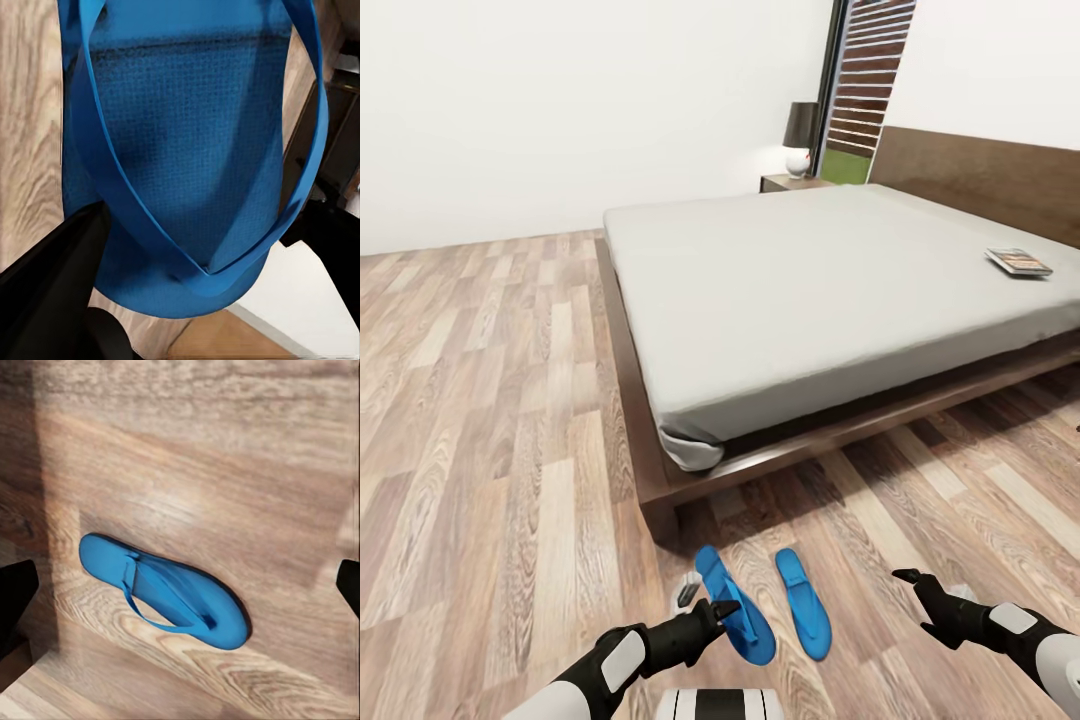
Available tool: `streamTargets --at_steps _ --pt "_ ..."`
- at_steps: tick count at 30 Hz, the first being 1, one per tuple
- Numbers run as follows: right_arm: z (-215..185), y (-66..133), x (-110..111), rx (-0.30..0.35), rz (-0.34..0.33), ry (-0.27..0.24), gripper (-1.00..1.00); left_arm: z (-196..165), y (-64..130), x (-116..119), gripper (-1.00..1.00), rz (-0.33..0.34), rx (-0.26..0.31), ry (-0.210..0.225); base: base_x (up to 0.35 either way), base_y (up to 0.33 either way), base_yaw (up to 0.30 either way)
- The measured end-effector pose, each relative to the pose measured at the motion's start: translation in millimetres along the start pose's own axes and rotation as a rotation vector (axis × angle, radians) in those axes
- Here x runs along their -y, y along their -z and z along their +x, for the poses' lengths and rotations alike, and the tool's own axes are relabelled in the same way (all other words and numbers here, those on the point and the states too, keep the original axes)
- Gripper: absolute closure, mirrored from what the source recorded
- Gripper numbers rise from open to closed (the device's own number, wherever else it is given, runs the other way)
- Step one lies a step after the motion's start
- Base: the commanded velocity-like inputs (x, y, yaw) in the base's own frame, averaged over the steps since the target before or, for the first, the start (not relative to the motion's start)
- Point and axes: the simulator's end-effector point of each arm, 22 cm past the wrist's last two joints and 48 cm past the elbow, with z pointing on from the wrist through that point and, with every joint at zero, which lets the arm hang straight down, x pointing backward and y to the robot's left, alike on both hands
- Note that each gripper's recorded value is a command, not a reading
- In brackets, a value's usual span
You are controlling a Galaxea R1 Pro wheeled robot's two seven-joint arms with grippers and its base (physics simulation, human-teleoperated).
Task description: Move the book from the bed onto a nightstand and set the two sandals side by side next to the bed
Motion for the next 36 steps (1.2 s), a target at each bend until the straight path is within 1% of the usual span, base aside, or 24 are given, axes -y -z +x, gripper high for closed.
streamTargets --at_steps 9,15,17,19,20,21,24,26,27,29,32,36 --pt "0 0.0 -1 0.000 -0.005 -0.003 -1.00 -1 0.0 0 1.00 -0.002 0.002 -0.001 0.000 0.000 -0.222" --pt "0 0.4 -5 -0.001 -0.025 -0.007 -1.00 -2 0.1 0 1.00 -0.004 0.005 -0.006 0.000 0.000 -0.052" --pt "-1 0.8 -12 0.000 -0.056 -0.005 -1.00 -2 0.1 0 1.00 -0.004 0.006 -0.008 0.000 0.000 -0.009" --pt "-2 3.2 -31 0.005 -0.143 0.001 -1.00 -5 0.2 1 1.00 -0.003 0.010 -0.012 0.000 0.000 -0.004" --pt "-3 4.3 -34 0.008 -0.161 0.003 -1.00 -5 0.2 2 1.00 -0.003 0.010 -0.014 0.000 0.000 -0.002" --pt "-7 7.0 -40 0.018 -0.194 0.009 -1.00 -6 0.2 2 1.00 -0.002 0.012 -0.017 0.000 0.000 -0.002" --pt "-14 12.4 -45 0.037 -0.235 0.019 -1.00 -8 0.3 2 1.00 -0.008 0.015 -0.022 0.000 0.000 -0.001" --pt "-20 19.6 -50 0.055 -0.286 0.028 -1.00 -15 0.8 1 1.00 -0.029 0.028 -0.031 0.000 0.000 0.000" --pt "-21 21.1 -52 0.057 -0.300 0.031 -1.00 -17 1.0 0 1.00 -0.036 0.032 -0.036 0.000 0.000 0.000" --pt "-22 26.1 -60 0.062 -0.351 0.037 -1.00 -26 2.1 -1 1.00 -0.062 0.050 -0.052 0.000 0.000 0.000" --pt "-23 29.6 -64 0.064 -0.382 0.038 -1.00 -32 2.9 -3 1.00 -0.087 0.060 -0.064 0.000 0.000 0.000" --pt "-25 33.3 -63 0.070 -0.397 0.037 -1.00 -35 3.7 -6 1.00 -0.111 0.065 -0.069 0.000 0.000 0.000"
